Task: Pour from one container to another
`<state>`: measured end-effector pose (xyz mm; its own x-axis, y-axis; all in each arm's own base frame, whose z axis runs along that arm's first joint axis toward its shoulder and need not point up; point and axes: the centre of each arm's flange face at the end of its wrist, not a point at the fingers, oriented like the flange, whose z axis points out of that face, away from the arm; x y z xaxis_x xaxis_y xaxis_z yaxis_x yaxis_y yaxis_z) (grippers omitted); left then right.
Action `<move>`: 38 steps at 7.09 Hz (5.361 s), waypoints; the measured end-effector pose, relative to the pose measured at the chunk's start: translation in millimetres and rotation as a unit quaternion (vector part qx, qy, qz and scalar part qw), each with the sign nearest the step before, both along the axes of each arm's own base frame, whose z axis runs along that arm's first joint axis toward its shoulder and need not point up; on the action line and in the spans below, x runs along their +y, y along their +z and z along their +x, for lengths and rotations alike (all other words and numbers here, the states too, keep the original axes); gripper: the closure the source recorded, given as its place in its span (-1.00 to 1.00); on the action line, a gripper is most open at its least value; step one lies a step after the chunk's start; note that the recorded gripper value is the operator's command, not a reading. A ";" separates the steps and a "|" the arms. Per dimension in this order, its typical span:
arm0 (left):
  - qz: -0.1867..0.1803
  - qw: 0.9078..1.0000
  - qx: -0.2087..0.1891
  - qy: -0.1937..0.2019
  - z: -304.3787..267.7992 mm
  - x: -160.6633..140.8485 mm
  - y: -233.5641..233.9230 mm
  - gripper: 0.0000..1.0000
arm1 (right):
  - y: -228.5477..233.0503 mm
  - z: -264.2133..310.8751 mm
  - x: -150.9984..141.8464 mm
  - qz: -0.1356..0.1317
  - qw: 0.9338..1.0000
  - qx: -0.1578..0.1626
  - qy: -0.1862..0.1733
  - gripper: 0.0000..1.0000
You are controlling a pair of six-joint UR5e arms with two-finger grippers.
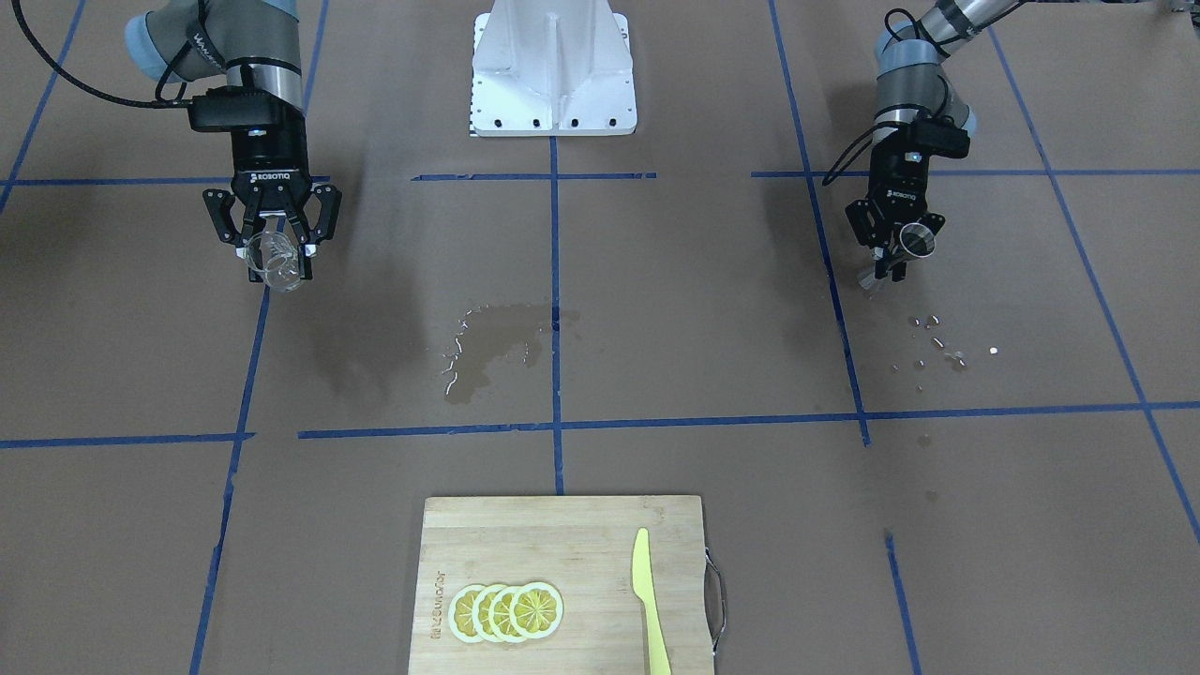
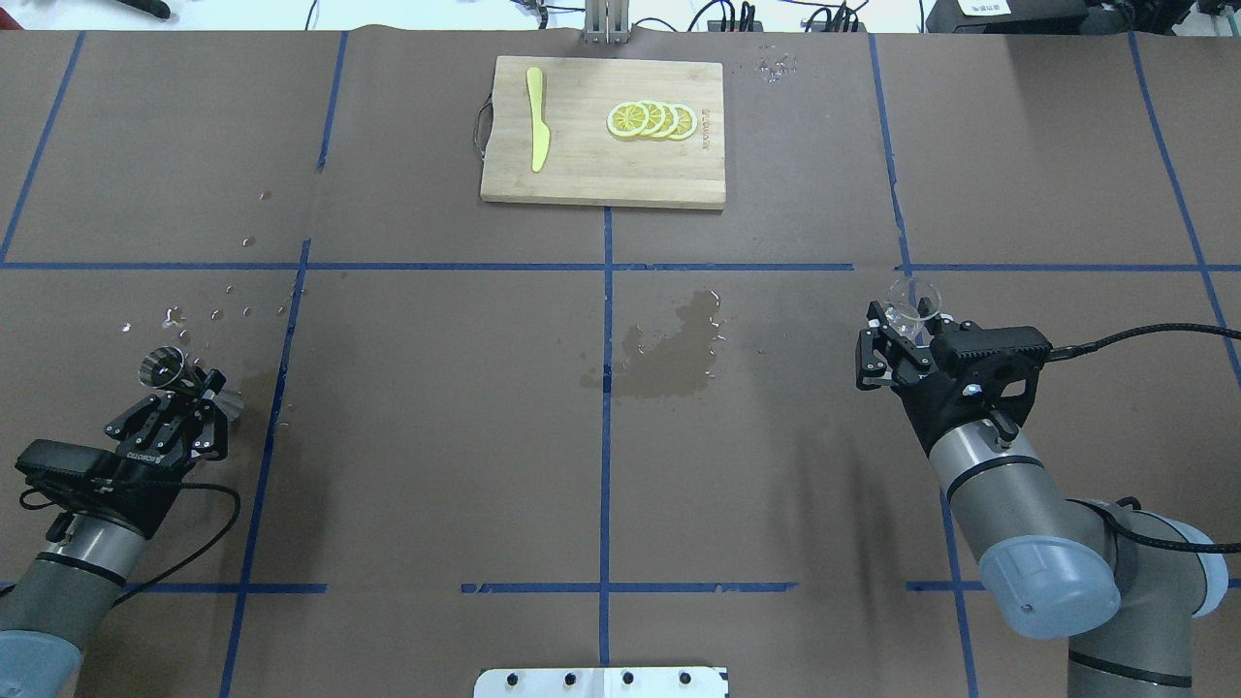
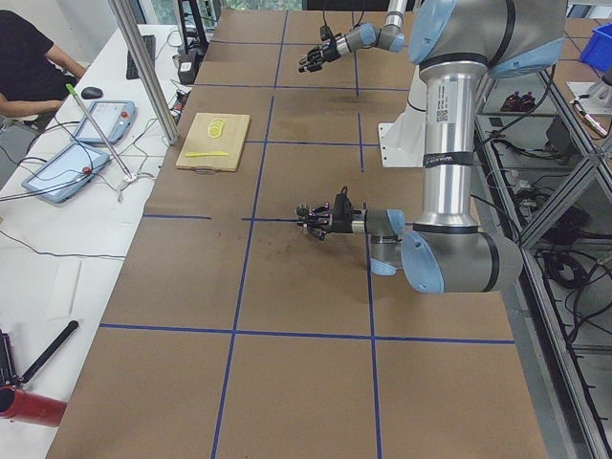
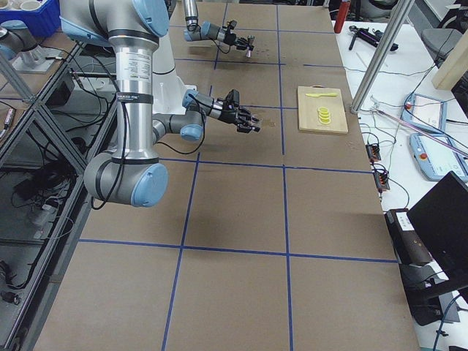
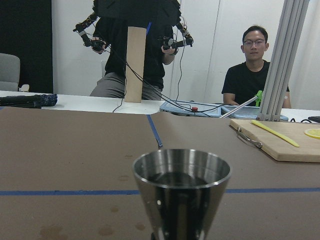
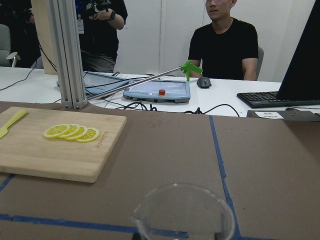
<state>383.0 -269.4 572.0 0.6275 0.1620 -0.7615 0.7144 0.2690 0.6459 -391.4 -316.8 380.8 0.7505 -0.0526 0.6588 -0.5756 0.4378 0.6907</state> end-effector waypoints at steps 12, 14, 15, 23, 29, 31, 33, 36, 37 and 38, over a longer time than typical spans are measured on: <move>0.000 1.000 -0.018 0.024 17.3 19.8 -5.8 0.64 | -3.9 -4.1 -0.3 0.001 1.000 -0.004 -0.001 0.86; 0.000 1.000 -0.018 0.024 17.6 20.3 -5.0 0.11 | -4.2 -4.1 -0.3 0.001 1.000 -0.004 -0.001 0.86; 0.000 1.000 -0.018 0.025 17.7 20.4 -4.8 -0.13 | -4.8 -4.1 -0.3 0.001 1.000 -0.005 -0.001 0.86; -0.011 0.994 -0.042 0.105 -8.4 30.0 8.5 -1.00 | -15.8 -5.5 -4.8 0.004 1.000 -0.016 0.003 0.87; 0.008 0.939 -0.163 0.304 -99.5 52.6 9.2 -1.00 | -19.2 -2.6 -11.3 0.004 1.000 -0.019 0.008 0.86; 0.015 0.918 -0.241 0.314 -149.4 22.1 35.2 -1.00 | -17.9 -0.8 -11.6 0.000 1.000 -0.027 0.010 0.86; 0.010 0.903 -0.306 0.302 -201.3 -24.8 61.0 -1.00 | -6.5 4.2 -10.3 -0.007 0.999 -0.041 0.015 0.96; -0.079 0.880 -0.326 0.338 -231.6 -126.5 56.3 -1.00 | 67.4 23.2 -4.7 -0.004 0.998 -0.052 0.016 0.90; -0.121 0.872 -0.289 0.375 -242.7 -166.1 40.0 -1.00 | 89.0 25.0 -3.4 -0.004 0.999 -0.040 0.020 0.89; -0.152 0.865 -0.240 0.415 -255.6 -191.8 22.4 -1.00 | 106.9 22.4 -0.8 -0.004 0.999 -0.025 0.023 0.84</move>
